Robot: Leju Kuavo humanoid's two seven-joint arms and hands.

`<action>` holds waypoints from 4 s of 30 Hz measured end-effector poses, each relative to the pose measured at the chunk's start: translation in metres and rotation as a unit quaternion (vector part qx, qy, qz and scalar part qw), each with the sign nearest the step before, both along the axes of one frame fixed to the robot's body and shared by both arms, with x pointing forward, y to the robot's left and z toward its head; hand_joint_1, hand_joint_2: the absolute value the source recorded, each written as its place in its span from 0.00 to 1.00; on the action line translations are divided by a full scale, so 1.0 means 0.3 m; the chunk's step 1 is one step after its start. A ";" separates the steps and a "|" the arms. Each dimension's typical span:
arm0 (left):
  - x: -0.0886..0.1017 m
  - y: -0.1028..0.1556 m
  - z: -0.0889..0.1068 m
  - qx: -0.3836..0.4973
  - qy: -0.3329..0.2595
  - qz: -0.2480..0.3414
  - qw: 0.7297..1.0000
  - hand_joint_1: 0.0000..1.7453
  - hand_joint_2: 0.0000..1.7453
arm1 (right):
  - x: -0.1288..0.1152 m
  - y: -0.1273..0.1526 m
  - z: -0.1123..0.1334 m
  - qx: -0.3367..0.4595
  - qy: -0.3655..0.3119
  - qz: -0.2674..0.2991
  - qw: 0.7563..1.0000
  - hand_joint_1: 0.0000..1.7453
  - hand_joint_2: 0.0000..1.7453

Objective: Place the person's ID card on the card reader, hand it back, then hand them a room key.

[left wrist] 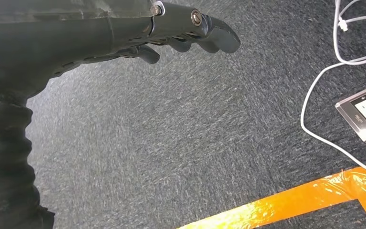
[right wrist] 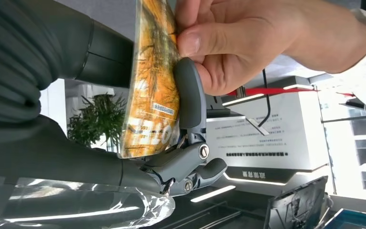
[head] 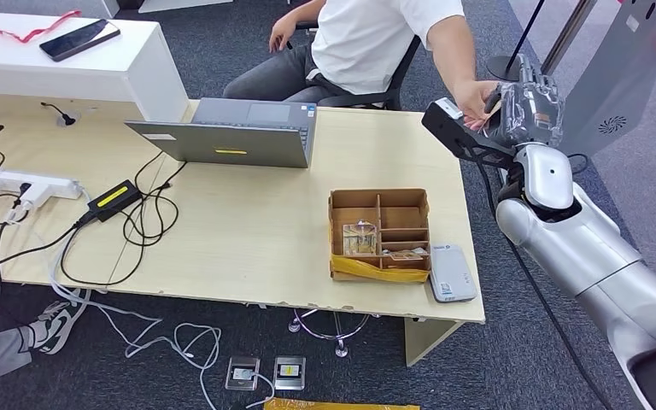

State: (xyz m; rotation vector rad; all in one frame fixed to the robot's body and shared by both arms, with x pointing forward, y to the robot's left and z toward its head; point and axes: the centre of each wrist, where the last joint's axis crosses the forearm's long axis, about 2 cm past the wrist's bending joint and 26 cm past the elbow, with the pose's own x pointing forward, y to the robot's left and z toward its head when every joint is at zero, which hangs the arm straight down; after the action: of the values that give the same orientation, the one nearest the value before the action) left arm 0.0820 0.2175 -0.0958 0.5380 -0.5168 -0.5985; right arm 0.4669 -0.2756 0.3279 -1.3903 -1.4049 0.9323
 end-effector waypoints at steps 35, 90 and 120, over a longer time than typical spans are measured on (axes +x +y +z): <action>-0.013 -0.014 0.001 0.000 -0.001 0.036 0.999 0.00 1.00 | -0.480 0.176 -0.401 0.213 0.150 0.302 0.917 0.00 1.00; -0.014 -0.033 0.004 -0.012 0.003 0.069 0.998 0.00 1.00 | -0.431 0.205 -0.622 -0.046 0.114 0.169 0.978 0.00 1.00; -0.014 -0.033 0.004 -0.013 -0.005 0.064 0.998 0.00 0.50 | -0.429 0.145 -0.653 -0.035 0.136 0.141 0.980 0.00 1.00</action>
State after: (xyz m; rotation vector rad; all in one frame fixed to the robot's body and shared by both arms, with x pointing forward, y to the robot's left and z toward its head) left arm 0.0779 0.2076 -0.0945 0.5457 -0.4939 -0.4666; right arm 0.3383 -0.2320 0.1320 -1.0795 -1.3897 1.3148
